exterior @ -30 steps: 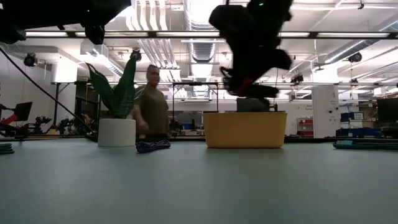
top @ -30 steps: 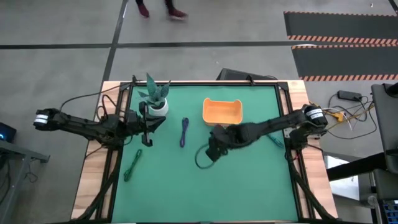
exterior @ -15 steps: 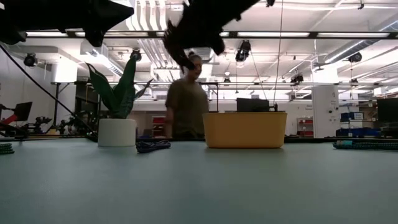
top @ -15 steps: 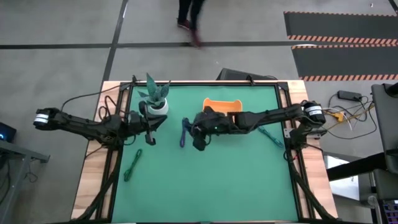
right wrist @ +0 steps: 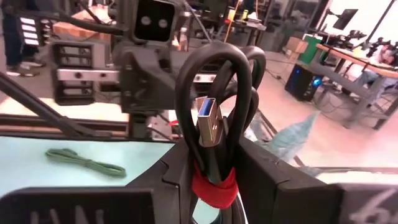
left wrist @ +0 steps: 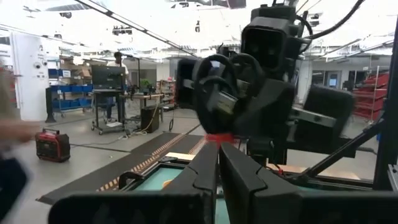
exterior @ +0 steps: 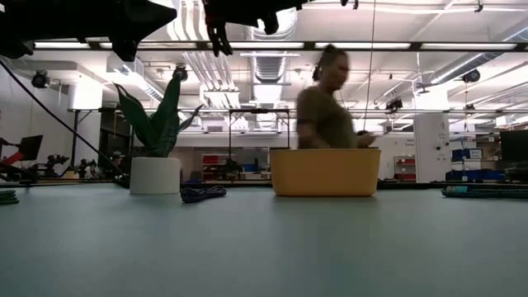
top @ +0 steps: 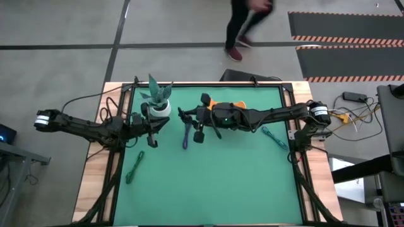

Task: Pick and place USB-C Cables
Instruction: Put the black charger cable into the yellow bin

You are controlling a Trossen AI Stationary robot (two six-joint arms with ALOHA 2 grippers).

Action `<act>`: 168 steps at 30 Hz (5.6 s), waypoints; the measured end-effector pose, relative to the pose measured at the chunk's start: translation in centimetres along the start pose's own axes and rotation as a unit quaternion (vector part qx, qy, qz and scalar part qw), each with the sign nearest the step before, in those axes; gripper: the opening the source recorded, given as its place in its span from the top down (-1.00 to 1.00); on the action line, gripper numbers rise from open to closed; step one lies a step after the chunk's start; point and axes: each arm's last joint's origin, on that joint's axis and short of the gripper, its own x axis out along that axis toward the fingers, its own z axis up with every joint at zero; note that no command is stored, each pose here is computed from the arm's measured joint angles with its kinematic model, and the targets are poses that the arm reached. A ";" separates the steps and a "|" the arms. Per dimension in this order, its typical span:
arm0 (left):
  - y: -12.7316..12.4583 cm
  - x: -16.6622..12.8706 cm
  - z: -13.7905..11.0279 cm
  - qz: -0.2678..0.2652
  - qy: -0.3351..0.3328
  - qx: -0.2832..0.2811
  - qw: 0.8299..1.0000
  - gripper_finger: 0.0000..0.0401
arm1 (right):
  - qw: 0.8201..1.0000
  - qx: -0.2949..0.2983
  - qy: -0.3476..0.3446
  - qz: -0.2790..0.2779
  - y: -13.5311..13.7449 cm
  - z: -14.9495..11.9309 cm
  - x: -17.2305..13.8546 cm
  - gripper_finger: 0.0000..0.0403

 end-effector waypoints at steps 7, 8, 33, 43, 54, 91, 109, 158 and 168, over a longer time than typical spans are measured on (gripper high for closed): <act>0.0 0.1 -0.2 -0.001 0.008 0.003 1.000 0.99 | 0.999 -0.002 0.032 0.015 -3.4 -0.7 -0.3 0.55; 0.0 0.1 -0.2 -0.001 0.008 0.003 1.000 0.99 | 0.999 -0.001 0.038 0.013 -4.0 -0.8 -0.3 0.55; 0.1 0.0 0.4 0.015 -0.007 0.002 1.000 0.99 | 0.953 0.115 0.281 -0.009 -10.5 -2.7 -2.0 0.55; 0.2 0.0 0.4 0.017 -0.008 0.041 0.999 0.99 | 0.924 0.161 0.346 -0.025 -11.5 -2.0 -3.4 0.55; 0.2 0.0 1.1 0.021 -0.040 0.037 0.998 0.99 | 0.920 0.157 0.360 -0.012 -11.1 -1.3 -1.0 0.55; 0.2 0.0 0.9 0.021 -0.036 0.041 0.998 0.99 | 0.763 -0.050 0.633 0.123 -13.3 -6.0 0.4 0.55; 0.2 0.0 0.9 0.021 -0.036 0.041 0.998 0.99 | 0.759 -0.049 0.637 0.129 -13.6 -10.0 1.2 0.55; 0.2 0.0 0.9 0.021 -0.035 0.043 0.998 0.99 | 0.781 -0.036 0.608 0.138 -12.7 -15.2 2.2 0.55; 0.2 0.0 0.9 0.021 -0.035 0.043 0.998 0.99 | 0.786 -0.025 0.601 0.142 -12.6 -15.2 2.3 0.55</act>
